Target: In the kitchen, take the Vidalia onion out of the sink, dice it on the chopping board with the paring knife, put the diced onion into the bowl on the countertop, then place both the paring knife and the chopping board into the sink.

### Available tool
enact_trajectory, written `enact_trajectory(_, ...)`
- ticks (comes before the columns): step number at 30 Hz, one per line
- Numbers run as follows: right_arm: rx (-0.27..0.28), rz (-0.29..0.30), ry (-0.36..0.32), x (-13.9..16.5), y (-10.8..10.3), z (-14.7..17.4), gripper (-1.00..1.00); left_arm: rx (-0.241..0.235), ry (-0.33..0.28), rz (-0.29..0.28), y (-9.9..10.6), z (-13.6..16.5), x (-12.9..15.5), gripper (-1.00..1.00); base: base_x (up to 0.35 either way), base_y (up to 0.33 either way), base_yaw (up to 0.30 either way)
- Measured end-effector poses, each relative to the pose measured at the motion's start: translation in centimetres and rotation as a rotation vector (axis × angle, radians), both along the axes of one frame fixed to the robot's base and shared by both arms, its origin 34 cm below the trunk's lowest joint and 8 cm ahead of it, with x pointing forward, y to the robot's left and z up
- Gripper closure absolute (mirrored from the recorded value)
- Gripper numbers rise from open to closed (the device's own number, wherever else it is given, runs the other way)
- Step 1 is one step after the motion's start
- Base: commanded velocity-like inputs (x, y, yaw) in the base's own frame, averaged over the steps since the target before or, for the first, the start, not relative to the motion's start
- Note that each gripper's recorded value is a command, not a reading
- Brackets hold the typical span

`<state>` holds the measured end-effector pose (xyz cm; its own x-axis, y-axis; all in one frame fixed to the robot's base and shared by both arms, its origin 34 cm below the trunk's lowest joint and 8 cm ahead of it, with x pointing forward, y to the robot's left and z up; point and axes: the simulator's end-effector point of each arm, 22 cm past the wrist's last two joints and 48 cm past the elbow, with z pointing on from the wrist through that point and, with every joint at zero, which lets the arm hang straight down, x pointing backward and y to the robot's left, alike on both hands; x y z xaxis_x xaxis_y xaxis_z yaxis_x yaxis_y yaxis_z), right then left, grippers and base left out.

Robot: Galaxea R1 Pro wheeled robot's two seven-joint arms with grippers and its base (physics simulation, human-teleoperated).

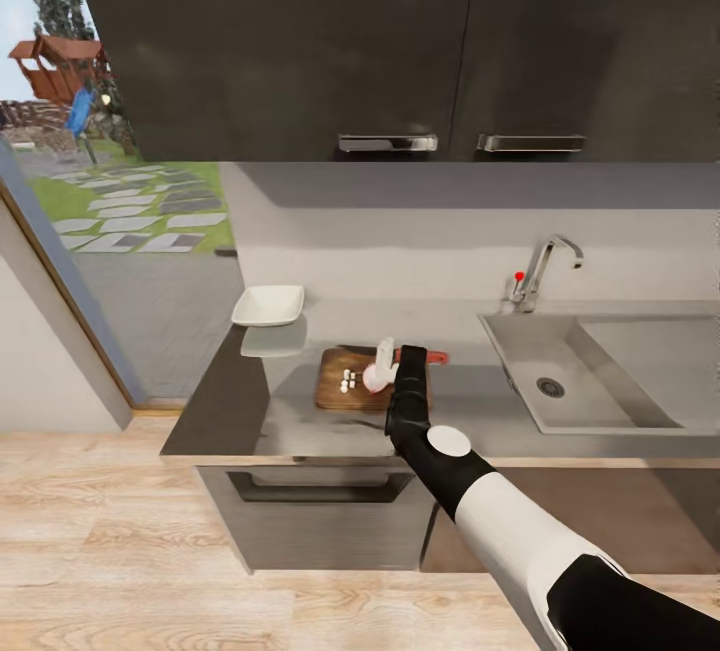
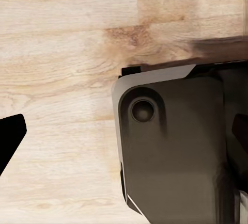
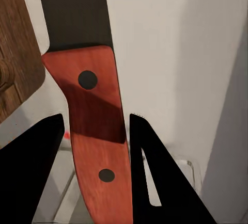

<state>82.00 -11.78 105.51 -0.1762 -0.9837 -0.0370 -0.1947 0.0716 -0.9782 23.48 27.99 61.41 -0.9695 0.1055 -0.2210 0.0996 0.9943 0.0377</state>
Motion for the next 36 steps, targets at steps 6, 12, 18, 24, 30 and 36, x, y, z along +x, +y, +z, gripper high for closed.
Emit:
enact_trajectory(6, 0.001, -0.001, 0.0, 0.0, 0.0, 0.0, 1.0, 0.0, 0.0, 0.0, 0.0, 0.0, 0.0, -1.0, -0.005, -0.07, 0.0)
enact_trajectory(12, -0.002, -0.004, 0.009, 0.0, -0.2, -0.4, 1.0, 0.0, 0.0, 0.0, 0.0, 0.0, 0.0, -1.0, 0.0, -0.007, 0.0)
enact_trajectory(18, -0.008, -0.006, 0.027, -0.2, -0.4, -1.0, 1.0, 0.0, 0.0, 0.0, 0.0, 0.0, 0.0, -1.0, 0.0, 0.0, 0.0)
enact_trajectory(24, -0.033, -0.015, 0.076, -0.7, -1.1, -3.3, 1.0, 0.0, 0.0, 0.0, 0.0, 0.0, 0.0, -1.0, 0.0, 0.0, 0.0)
enact_trajectory(30, -0.039, -0.017, 0.084, -0.8, -1.3, -3.7, 1.0, 0.0, 0.0, 0.0, 0.0, 0.0, 0.0, -1.0, 0.0, 0.0, 0.0)
enact_trajectory(36, -0.043, -0.02, 0.092, -0.9, -1.4, -4.1, 1.0, 0.0, 0.0, 0.0, 0.0, 0.0, 0.0, -1.0, 0.0, 0.0, 0.0)
